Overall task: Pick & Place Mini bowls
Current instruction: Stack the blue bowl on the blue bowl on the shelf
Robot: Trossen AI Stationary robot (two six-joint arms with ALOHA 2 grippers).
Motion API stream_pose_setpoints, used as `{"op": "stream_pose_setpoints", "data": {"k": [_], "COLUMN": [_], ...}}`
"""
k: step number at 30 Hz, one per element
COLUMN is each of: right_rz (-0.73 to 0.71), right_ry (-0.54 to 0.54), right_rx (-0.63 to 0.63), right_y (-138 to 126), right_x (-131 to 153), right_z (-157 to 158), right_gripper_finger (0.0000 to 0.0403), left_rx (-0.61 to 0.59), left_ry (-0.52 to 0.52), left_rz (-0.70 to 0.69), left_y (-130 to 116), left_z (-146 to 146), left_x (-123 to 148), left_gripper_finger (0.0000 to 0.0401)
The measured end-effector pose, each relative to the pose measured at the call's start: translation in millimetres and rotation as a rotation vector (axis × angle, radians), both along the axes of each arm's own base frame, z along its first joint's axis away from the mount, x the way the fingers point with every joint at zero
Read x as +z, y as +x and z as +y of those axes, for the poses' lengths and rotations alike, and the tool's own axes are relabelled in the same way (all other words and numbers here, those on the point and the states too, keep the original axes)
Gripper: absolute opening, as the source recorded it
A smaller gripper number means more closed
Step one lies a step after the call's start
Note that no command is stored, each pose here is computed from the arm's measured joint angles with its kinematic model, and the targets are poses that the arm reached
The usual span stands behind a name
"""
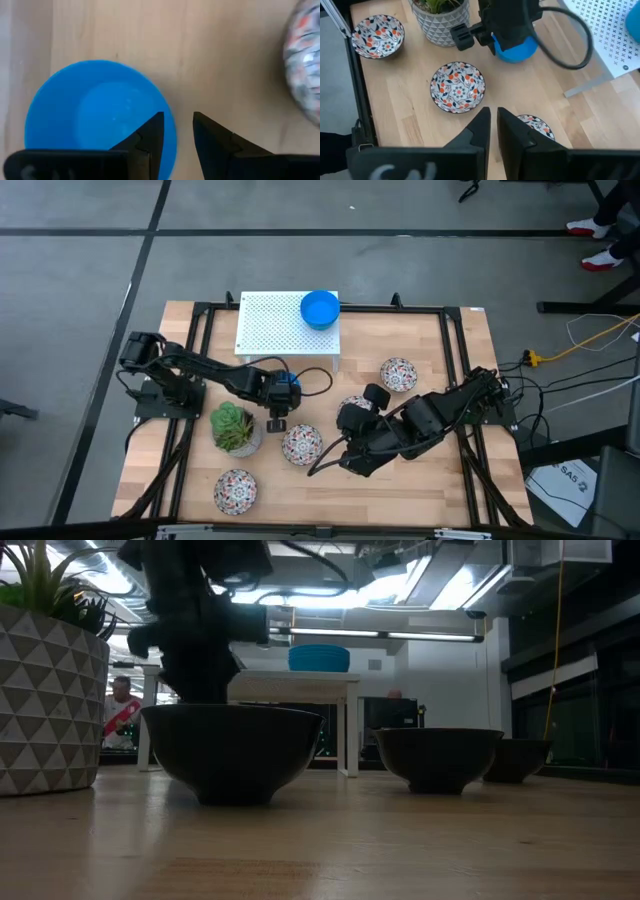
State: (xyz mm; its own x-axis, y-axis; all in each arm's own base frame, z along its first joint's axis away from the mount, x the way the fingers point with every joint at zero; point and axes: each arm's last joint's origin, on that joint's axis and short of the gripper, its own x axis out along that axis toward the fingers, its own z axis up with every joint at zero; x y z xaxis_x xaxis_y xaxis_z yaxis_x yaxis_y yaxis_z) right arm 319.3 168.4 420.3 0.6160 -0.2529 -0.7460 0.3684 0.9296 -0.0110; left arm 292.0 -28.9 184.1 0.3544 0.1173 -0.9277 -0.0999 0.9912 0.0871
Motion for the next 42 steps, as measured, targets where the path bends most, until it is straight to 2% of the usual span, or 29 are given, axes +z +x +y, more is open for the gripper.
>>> {"op": "stream_pose_setpoints", "data": {"k": [3,12,15,20,27,33,37,42], "right_rz": [0.0,0.012,0.014,0.033,0.063,0.061,0.063,0.075], "right_ry": [-0.001,-0.009,-0.031,-0.047,-0.063,-0.057,-0.068,-0.069], "right_rx": [0.0,0.001,-0.006,-0.012,-0.013,-0.022,-0.007,-0.048], "right_y": [-0.1,-1.0,-1.8,-3.6,-6.1,-7.3,-9.8,-21.5], "right_x": [0.1,-0.5,-0.7,-1.8,-3.1,-2.3,-0.5,-4.0], "right_z": [-0.1,-0.6,-1.4,-2.7,-4.3,-4.8,-6.3,-12.9], "right_gripper_finger": [0.0035,0.0035,0.0035,0.0035,0.0035,0.0029,0.0007,0.0011], "left_rx": [0.01,0.01,0.009,-0.023,-0.035,-0.029,-0.042,-0.05], "left_ry": [0.031,0.037,0.037,0.019,-0.014,-0.002,0.008,-0.001], "left_rz": [0.02,0.059,0.058,0.058,0.056,-0.003,-0.096,-0.237], "left_y": [1.9,4.8,4.5,4.5,4.2,-0.1,-3.6,-11.5], "left_z": [0.7,0.4,0.4,-0.4,-1.1,-0.3,0.5,0.8], "left_x": [-6.3,-17.5,-16.8,-16.1,-14.5,1.1,20.2,48.8], "left_gripper_finger": [0.01,0.0094,0.0072,0.001,0.0005,0.0003,0.0003,0.0002]}}
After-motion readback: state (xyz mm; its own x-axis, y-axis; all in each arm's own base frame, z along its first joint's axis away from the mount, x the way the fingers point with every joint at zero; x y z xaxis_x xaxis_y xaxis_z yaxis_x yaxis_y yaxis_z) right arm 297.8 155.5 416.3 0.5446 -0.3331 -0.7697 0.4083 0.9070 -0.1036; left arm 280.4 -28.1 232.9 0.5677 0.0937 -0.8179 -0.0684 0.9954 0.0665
